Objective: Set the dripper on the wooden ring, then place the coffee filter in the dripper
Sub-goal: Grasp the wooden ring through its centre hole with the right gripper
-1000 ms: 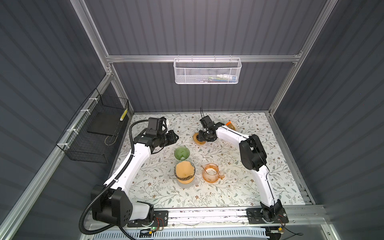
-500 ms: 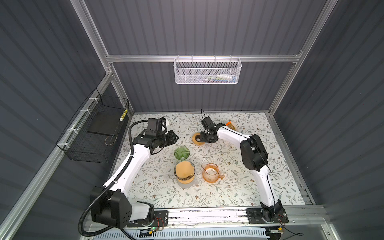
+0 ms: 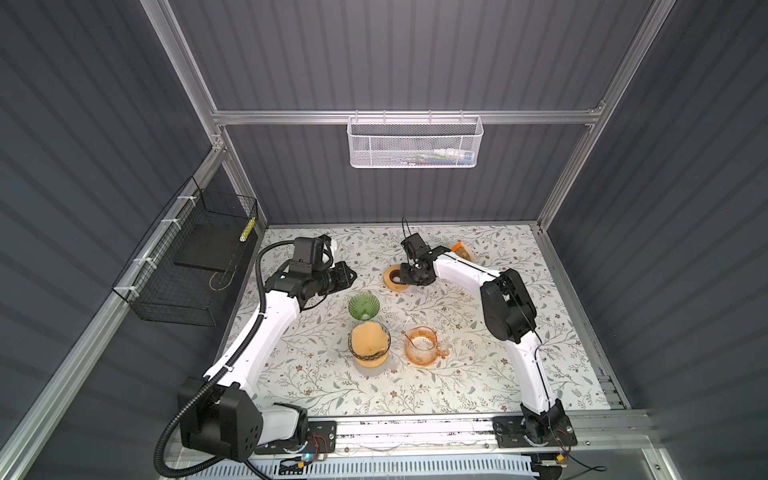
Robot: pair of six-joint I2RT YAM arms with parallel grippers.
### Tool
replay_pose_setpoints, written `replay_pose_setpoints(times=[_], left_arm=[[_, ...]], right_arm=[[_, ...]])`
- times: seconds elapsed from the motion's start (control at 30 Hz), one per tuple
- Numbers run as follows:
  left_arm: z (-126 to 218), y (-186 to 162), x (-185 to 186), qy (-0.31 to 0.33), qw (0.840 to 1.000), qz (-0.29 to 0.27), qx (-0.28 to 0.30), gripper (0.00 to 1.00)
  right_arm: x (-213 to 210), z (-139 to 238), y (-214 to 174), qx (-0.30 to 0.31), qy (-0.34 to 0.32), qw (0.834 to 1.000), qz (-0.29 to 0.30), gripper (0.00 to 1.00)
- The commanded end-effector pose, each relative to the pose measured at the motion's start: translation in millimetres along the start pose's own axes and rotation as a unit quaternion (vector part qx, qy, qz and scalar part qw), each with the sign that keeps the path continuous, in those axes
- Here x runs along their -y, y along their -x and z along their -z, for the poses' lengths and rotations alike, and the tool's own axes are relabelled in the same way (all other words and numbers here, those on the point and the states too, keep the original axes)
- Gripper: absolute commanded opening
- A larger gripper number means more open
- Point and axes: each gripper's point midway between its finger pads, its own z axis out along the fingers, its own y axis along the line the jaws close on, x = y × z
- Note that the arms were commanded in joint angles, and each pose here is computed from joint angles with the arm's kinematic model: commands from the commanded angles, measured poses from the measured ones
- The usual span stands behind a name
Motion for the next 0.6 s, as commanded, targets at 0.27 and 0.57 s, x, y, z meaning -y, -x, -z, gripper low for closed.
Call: replay_pose_setpoints(times=[0.27, 0.57], left_arm=[[12.4, -3.9, 0.0, 0.007, 1.0, -0.015, 0.008, 0.26], [15.4, -5.5, -2.8, 0.015, 1.0, -0.015, 0.01, 0.26]], right_arm=[[-3.4, -20.3, -5.8, -0.018, -0.005, 1.0, -0.001, 0.49], [-7.2, -13.0, -2.0, -0.005, -0.003, 1.0, 0.003, 0.29]])
